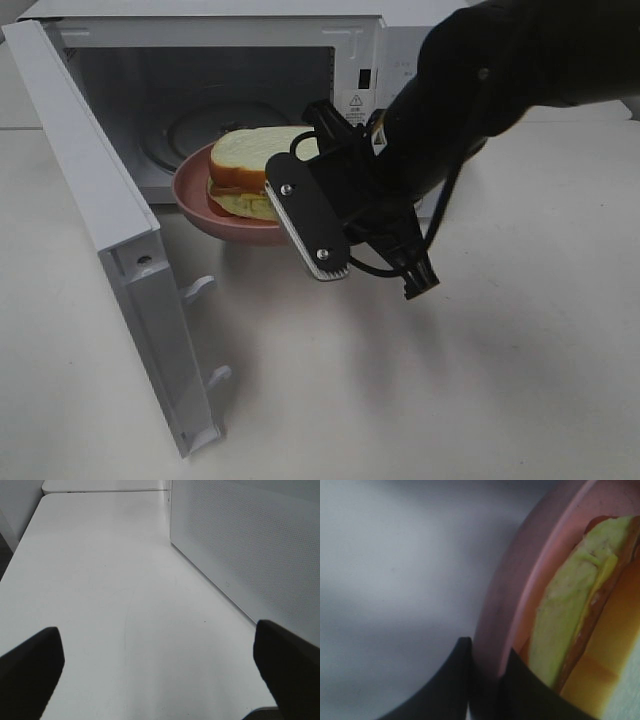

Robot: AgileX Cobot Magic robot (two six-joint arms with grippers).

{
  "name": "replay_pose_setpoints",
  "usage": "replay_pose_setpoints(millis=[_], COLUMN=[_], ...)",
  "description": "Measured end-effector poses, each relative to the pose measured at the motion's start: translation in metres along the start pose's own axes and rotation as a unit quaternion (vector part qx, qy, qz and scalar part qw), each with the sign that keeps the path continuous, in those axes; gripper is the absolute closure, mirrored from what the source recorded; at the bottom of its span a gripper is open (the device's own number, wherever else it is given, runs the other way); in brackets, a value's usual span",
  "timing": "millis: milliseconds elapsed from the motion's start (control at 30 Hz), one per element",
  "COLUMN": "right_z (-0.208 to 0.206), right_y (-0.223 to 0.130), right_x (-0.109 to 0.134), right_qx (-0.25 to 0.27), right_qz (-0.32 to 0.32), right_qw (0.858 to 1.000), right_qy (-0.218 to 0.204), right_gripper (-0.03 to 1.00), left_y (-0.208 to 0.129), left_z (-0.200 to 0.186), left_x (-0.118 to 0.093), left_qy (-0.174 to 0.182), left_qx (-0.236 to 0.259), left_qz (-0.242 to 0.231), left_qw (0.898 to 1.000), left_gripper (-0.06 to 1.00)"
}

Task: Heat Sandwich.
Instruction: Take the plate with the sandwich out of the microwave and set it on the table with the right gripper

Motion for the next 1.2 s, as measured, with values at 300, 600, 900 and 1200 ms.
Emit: replay_pose_setpoints(millis=[300, 600, 900, 1200], right_z=[-0.031, -0.065, -0.093, -0.108], right_y=[-0.012, -0.026, -0.044, -0.058], right_x=[0.034, 0.074, 0.106, 0.132], right_qx=[-0.002, -0.005, 0.023, 0.039], right_qz=[0.0, 0.012, 0.023, 0.06], right_qw=[1.0, 1.0, 0.999, 0.996], right_qy=[-0.005, -0.017, -0.028, -0.046], right_gripper=[0.85, 0.85, 0.85, 0.85], left_y=[0.0, 0.0, 0.0, 0.0], left_z=[0.0, 0.0, 0.0, 0.0], left_x=[0.0, 0.0, 0.0, 0.0], left_qy=[0.0, 0.0, 0.0, 0.0], left_qx=[0.0, 0.0, 0.0, 0.0], left_qz=[0.0, 0.0, 0.0, 0.0], left_qw=[1.0, 1.0, 1.0, 1.0], left_gripper=[-0.03, -0.03, -0.03, -0.03])
Point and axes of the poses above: a point on each arm's last joint axis where the gripper is mounted, z pointing out along that axis toward the gripper, x along the wrist's bending axis when the last joint is at zero, y = z × x, the point moved 2 cm from there along z, pointing out along that axis toward the gripper, and after that the axes turned 11 degrees about z, right-handed, at the moved point
